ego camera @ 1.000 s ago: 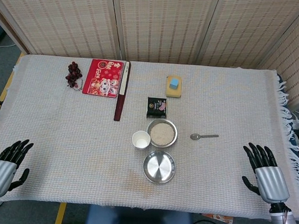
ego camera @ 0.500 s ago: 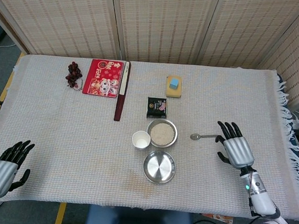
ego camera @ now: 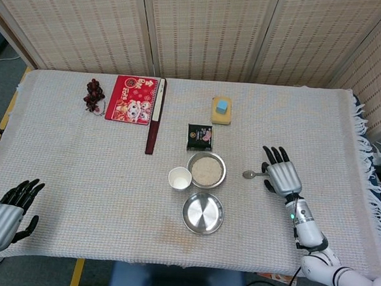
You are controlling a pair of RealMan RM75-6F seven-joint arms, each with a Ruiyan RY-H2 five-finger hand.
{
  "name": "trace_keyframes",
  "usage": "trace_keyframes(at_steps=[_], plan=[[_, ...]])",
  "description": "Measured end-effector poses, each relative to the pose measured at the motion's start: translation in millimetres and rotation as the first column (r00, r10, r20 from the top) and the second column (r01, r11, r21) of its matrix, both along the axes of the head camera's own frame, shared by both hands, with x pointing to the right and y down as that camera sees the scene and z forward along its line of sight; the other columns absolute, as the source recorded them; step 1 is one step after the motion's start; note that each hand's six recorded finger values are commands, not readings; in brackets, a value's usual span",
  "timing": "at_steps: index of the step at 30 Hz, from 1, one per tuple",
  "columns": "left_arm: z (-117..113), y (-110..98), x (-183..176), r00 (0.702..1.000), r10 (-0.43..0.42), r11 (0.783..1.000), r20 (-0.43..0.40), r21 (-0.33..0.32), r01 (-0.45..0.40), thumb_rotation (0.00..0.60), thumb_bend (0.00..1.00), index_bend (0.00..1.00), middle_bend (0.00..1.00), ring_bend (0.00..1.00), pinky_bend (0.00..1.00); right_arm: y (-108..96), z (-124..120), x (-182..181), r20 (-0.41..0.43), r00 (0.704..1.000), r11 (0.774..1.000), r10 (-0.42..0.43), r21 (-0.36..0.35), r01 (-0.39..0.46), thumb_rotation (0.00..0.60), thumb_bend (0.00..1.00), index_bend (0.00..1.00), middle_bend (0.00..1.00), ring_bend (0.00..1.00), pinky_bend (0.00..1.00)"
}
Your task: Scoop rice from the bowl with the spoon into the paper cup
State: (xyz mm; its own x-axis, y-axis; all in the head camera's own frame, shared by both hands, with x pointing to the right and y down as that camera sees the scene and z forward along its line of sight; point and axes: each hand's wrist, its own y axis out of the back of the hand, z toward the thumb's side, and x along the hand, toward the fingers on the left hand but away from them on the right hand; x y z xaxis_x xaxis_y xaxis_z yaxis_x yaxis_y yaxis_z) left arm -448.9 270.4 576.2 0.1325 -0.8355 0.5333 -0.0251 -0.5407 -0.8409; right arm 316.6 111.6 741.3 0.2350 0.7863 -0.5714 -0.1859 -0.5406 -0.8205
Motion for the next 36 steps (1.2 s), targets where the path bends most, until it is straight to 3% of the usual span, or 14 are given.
trace_keyframes(at_steps=[13, 36], plan=[[0.2, -0.8, -1.0, 1.000, -0.002, 1.000, -0.001, -0.001, 0.002, 0.600, 0.48, 0.00, 0.00, 0.00, 0.15, -7.2, 24.4, -8.6, -0.037, 0.999, 1.000, -0.001, -0.026, 0.000, 0.600, 0.28, 0.50, 0.00, 0.00, 0.00], [0.1, 0.3, -0.5, 1.000, -0.001, 1.000, -0.016, -0.018, 0.001, 0.600, 0.48, 0.00, 0.00, 0.00, 0.15, -9.3, 34.3, -9.4, -0.036, 0.999, 0.997, 0.029, -0.064, -0.031, 0.600, 0.29, 0.54, 0.00, 0.00, 0.00]])
